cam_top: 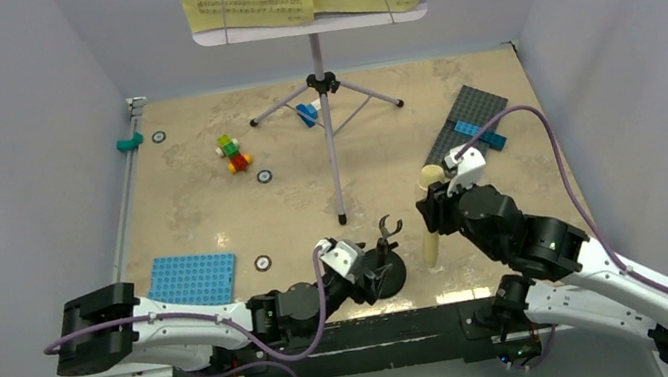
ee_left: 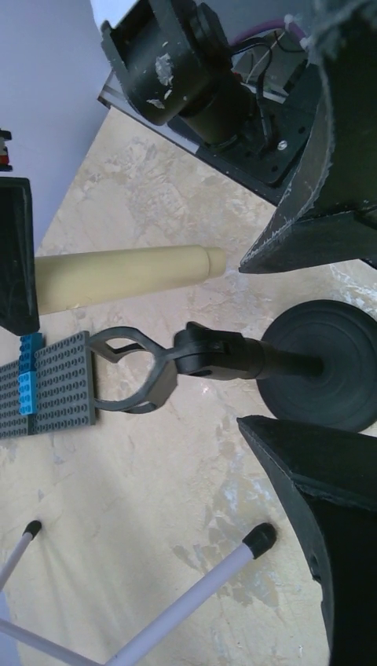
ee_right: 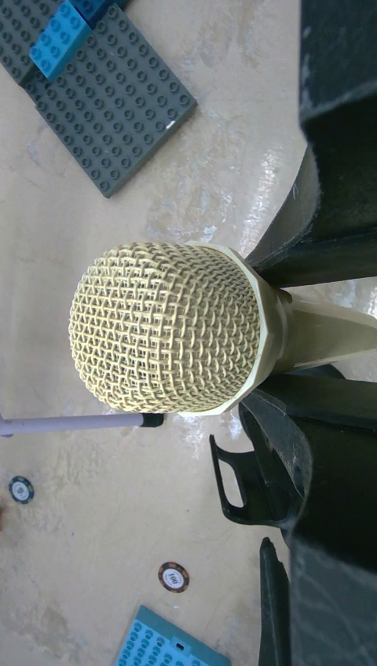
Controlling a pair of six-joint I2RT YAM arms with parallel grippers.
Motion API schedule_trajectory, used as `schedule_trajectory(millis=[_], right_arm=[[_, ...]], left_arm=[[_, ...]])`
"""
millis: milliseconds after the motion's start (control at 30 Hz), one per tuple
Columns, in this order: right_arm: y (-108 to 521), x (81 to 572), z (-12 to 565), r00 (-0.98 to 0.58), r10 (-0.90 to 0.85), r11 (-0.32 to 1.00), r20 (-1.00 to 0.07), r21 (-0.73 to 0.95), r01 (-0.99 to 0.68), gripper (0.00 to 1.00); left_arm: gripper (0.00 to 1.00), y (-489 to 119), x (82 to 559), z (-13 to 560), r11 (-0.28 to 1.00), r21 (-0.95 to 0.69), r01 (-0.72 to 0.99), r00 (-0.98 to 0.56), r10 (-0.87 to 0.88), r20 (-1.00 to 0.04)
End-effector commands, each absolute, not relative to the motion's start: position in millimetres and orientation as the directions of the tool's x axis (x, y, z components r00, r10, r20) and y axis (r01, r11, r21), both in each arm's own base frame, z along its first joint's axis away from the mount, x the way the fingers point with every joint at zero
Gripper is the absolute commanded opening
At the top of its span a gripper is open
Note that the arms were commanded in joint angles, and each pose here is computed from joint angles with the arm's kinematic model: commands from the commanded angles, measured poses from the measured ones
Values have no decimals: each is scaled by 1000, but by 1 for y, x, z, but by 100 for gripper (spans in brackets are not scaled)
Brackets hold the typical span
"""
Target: Pack up the instrument practice props
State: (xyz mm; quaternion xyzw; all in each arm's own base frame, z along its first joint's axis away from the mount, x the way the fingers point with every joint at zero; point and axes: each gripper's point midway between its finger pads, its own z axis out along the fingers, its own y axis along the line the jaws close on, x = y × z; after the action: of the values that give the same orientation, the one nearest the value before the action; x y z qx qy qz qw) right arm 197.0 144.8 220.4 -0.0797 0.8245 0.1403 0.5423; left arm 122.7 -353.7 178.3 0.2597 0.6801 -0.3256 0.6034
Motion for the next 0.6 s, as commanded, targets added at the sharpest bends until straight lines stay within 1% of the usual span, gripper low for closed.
schedule_trajectory(millis=[0,200,467,567], right_arm=[[152,194,207,-478,48,933,-877,210,-292,0],[153,195,201,-498,57,925,-865,233,-300,0],[158,195,198,-515,56,918,-855,247,-309,0],[156,195,198,-517,52,920,-854,243,-308,0]], left_arm=[[71,-345,110,168,587,-166,792,-159,-65,-985],[70,-338,106,137,542,-229,809,-245,-43,-968],[65,-367,111,144,479,-204,853,-208,-47,-977],[63,-379,118,147,478,-202,855,-203,-51,-978]])
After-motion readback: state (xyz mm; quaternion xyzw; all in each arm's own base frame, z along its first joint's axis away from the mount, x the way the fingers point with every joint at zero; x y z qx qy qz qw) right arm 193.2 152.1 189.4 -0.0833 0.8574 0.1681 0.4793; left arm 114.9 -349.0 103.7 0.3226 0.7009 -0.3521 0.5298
